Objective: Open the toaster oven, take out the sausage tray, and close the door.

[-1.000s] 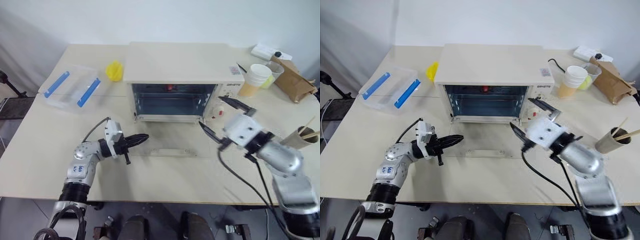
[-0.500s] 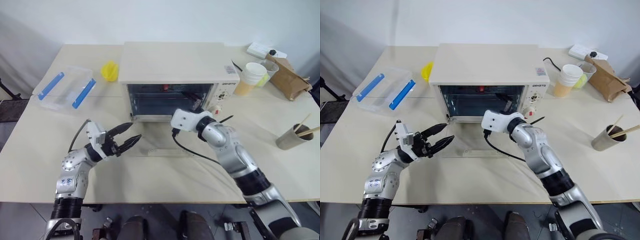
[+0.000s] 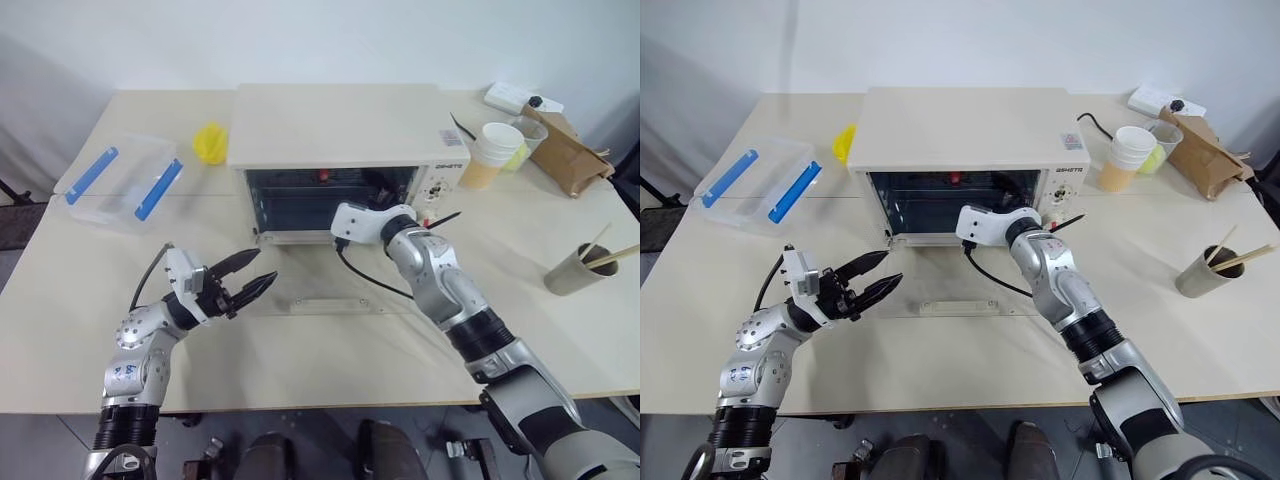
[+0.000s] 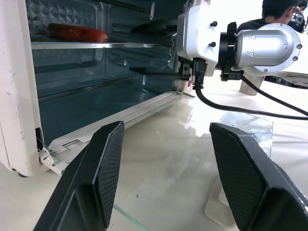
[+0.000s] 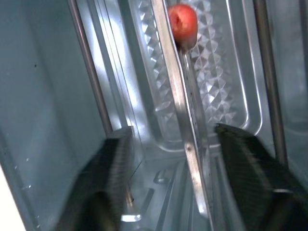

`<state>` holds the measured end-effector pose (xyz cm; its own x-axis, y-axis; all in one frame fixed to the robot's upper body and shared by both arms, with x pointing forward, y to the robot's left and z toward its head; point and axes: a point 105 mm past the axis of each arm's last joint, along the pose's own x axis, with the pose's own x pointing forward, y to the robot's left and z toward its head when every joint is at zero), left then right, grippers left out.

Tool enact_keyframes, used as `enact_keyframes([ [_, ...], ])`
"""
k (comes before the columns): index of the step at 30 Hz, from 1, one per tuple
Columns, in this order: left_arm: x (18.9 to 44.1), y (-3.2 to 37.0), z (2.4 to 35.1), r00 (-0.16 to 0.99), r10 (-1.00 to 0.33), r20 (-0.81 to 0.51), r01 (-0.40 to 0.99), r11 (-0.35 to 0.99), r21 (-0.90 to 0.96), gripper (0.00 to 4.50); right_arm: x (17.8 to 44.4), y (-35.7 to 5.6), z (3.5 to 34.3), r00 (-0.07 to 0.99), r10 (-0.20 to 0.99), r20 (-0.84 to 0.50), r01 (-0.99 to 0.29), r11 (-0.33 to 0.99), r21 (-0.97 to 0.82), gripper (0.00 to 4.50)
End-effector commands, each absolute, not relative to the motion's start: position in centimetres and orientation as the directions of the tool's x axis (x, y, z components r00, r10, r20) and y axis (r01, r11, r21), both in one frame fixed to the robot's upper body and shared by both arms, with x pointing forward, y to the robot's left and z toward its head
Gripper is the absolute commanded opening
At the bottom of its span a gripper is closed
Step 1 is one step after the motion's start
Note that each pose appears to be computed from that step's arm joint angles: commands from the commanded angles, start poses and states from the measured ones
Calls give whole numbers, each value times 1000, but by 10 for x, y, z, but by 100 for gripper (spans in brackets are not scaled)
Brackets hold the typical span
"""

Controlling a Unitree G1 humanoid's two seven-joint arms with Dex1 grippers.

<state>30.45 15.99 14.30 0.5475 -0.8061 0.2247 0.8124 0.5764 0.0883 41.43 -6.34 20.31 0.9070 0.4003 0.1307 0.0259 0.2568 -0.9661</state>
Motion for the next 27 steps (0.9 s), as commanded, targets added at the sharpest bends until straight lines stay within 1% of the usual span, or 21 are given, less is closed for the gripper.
enact_keyframes([
  [1, 300, 159, 161, 524, -801, 290, 805, 577, 139, 300, 413, -59, 221, 893, 409, 188, 78, 270, -960, 140],
  [5, 302, 158, 173, 503, -808, 308, 812, 563, 152, 300, 414, -60, 224, 892, 405, 201, 92, 274, -957, 6],
  [13, 306, 162, 195, 468, -819, 332, 824, 540, 169, 300, 410, -60, 237, 873, 421, 245, 132, 280, -951, 3],
  [20, 314, 159, 228, 412, -822, 392, 848, 503, 165, 300, 406, -58, 236, 850, 479, 222, 113, 245, -963, 3],
  [27, 327, 165, 239, 426, -798, 427, 848, 516, 119, 300, 397, -60, 230, 836, 518, 178, 74, 216, -974, 3],
])
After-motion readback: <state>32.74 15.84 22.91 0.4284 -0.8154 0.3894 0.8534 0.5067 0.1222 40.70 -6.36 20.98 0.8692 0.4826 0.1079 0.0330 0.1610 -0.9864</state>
